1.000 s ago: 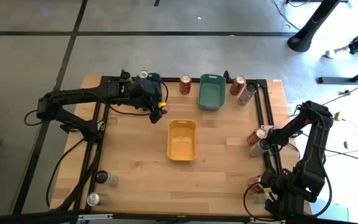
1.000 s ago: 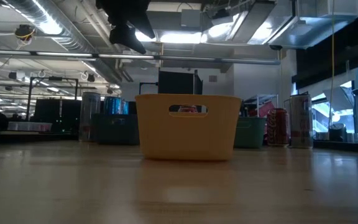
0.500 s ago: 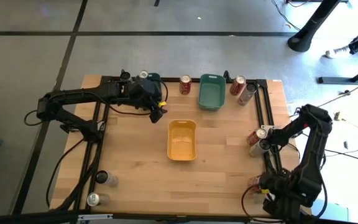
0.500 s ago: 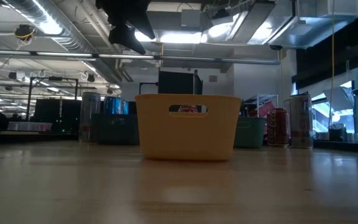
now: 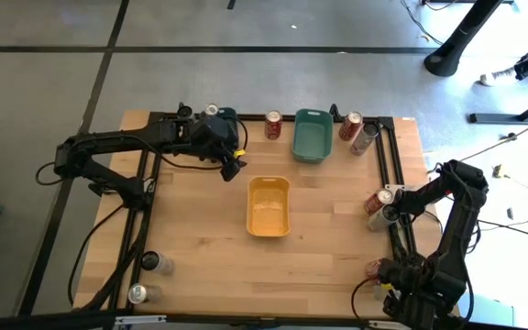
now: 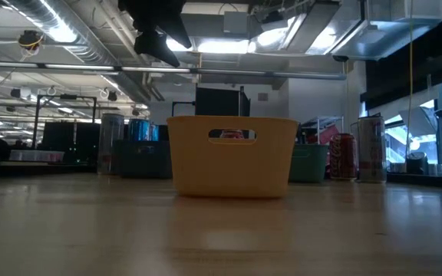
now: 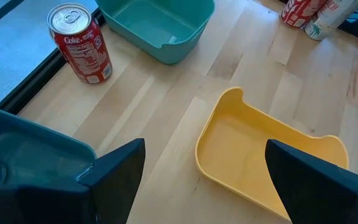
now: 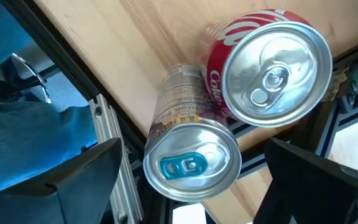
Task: Sort soda cans
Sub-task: Put the right blue soda can into the blue bin
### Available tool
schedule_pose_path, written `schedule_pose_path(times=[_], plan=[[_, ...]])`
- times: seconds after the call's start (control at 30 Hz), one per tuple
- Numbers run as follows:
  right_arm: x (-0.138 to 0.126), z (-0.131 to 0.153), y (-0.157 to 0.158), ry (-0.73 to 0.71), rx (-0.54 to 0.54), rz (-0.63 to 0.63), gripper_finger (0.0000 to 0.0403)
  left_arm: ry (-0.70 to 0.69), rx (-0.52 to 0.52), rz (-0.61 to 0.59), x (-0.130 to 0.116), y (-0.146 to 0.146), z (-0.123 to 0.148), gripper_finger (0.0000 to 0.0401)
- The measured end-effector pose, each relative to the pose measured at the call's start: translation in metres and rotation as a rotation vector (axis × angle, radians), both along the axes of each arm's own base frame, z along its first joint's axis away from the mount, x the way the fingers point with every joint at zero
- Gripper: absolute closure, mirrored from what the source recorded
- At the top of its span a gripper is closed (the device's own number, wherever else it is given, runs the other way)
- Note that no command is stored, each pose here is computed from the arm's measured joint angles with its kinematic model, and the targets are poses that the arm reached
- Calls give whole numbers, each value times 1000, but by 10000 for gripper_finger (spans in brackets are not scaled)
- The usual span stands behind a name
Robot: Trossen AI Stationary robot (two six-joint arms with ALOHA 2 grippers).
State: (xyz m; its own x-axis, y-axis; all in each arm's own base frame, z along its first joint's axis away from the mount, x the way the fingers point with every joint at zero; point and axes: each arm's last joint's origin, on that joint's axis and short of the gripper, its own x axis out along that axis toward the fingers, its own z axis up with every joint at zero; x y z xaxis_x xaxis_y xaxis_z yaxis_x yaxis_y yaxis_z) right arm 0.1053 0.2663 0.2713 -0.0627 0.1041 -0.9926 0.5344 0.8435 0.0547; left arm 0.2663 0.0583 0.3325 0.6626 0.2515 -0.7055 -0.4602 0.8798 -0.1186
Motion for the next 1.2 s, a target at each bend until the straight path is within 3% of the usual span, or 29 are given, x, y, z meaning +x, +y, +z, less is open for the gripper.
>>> schedule_pose_path(times=[0.4, 0.6, 0.83, 1.2], plan=[[0, -3, 2, 9, -6, 0, 11, 2, -4, 4, 0, 0, -1, 81], [1, -2, -2, 94, -12, -60, 11, 3, -6, 5, 0, 0, -1, 81], [8, -5, -2, 72, -16, -83, 11, 3, -6, 5, 1, 0, -1, 81], [12, -21, 10, 127, -18, -50, 11, 4, -5, 4, 1, 0, -1, 81]])
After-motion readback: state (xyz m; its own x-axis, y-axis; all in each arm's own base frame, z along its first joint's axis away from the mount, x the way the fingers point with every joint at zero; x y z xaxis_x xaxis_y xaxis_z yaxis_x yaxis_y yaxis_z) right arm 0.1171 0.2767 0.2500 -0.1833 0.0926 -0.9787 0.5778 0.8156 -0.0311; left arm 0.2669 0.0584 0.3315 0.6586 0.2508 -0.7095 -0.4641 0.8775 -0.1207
